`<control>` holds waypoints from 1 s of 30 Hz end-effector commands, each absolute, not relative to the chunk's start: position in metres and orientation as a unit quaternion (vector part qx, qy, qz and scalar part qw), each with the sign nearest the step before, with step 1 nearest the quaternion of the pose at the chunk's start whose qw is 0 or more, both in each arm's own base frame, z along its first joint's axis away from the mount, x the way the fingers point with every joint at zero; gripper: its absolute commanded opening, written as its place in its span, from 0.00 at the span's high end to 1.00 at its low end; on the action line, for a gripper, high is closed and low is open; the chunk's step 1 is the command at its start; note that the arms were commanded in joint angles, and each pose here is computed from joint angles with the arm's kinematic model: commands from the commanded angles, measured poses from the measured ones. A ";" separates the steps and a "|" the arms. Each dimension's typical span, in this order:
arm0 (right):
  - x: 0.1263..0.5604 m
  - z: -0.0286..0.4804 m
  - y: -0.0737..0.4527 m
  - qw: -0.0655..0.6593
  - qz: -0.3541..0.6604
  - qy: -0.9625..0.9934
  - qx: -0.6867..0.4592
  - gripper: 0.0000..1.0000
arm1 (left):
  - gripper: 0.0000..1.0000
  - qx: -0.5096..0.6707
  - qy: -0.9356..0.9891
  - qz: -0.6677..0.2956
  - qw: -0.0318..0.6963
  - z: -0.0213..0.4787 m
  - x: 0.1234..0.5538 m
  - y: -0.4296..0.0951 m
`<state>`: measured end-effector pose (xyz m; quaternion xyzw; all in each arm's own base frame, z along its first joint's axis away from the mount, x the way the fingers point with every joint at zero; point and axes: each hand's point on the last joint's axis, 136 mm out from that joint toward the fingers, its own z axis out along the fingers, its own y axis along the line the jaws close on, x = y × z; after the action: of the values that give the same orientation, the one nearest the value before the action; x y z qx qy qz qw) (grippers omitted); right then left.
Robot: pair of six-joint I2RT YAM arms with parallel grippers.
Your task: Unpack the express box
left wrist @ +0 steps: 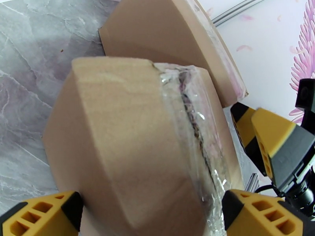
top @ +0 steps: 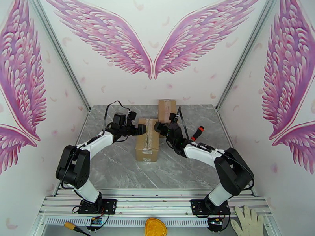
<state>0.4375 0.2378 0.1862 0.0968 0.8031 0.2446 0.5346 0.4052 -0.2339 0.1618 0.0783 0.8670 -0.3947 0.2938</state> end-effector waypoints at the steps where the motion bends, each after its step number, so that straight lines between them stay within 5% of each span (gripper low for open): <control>1: 0.451 0.186 0.235 0.547 0.214 0.803 0.099 0.12 | 0.01 0.093 0.860 -0.401 0.301 0.178 0.400 -0.233; 7: 0.450 0.204 0.237 0.550 0.227 0.799 0.087 0.06 | 0.01 0.088 0.861 -0.406 0.294 0.178 0.386 -0.231; 14: 0.414 0.186 0.252 0.445 0.272 0.851 0.066 0.01 | 0.01 0.072 0.861 -0.413 0.286 0.173 0.358 -0.226; 25: 0.379 0.185 0.295 0.362 0.383 0.850 0.010 0.04 | 0.01 0.089 0.862 -0.415 0.278 0.163 0.321 -0.237; 30: 0.369 0.192 0.281 0.351 0.344 0.871 0.010 0.05 | 0.01 0.083 0.866 -0.400 0.289 0.163 0.313 -0.229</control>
<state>0.3825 0.2865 0.1757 0.0136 0.8621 0.3536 0.3626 0.3179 -0.2346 0.1574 0.0857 0.8666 -0.4092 0.2725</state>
